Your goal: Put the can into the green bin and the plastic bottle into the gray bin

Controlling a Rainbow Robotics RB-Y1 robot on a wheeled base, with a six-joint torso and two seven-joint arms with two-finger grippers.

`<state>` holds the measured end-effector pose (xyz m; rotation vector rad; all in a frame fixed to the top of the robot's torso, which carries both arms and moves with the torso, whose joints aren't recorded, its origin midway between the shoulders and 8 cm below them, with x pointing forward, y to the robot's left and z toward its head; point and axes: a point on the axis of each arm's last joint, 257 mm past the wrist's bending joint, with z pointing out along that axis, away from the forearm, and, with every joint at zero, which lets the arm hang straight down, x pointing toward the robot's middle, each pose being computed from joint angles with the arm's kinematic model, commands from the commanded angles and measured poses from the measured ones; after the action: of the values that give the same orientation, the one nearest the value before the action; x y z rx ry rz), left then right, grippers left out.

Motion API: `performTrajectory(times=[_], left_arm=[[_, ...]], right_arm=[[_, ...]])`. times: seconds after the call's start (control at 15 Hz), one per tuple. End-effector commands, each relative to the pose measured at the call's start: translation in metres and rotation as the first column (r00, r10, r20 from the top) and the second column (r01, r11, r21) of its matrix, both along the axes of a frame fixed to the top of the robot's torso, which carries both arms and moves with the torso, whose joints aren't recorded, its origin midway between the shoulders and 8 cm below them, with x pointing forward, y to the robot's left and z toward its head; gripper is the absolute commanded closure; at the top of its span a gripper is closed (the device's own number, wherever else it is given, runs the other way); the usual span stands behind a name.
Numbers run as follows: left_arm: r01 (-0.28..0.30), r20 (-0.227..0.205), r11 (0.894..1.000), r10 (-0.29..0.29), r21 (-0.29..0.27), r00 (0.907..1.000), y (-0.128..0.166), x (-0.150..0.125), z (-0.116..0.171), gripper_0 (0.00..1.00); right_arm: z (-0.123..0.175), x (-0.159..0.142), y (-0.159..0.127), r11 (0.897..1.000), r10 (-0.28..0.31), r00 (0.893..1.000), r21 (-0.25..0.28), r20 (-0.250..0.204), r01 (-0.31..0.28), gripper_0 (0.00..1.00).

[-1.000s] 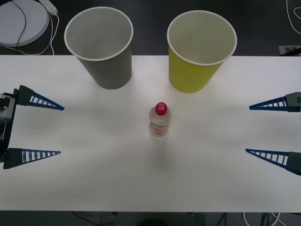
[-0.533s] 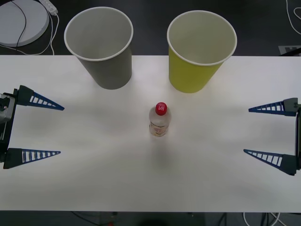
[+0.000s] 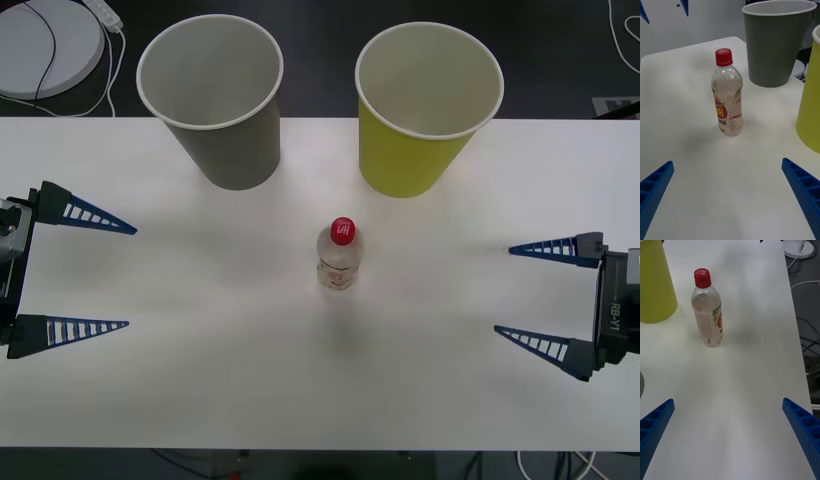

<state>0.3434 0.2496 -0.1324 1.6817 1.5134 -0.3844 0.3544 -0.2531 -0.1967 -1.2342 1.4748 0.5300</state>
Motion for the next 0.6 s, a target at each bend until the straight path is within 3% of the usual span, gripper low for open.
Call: performTrajectory(times=[0.07, 0.6], left_arm=[[0.0, 0.0, 1.0, 0.0, 0.0, 1.0, 0.0, 0.0, 0.0, 0.0], [0.0, 0.0, 1.0, 0.0, 0.0, 1.0, 0.0, 0.0, 0.0, 0.0]], right_arm=[[-0.008, 0.006, 0.007, 1.0, -0.007, 1.0, 0.008, 0.009, 0.007, 0.0], [-0.02, 0.024, 0.042, 1.0, -0.015, 0.999, 0.021, 0.04, 0.014, 0.0]])
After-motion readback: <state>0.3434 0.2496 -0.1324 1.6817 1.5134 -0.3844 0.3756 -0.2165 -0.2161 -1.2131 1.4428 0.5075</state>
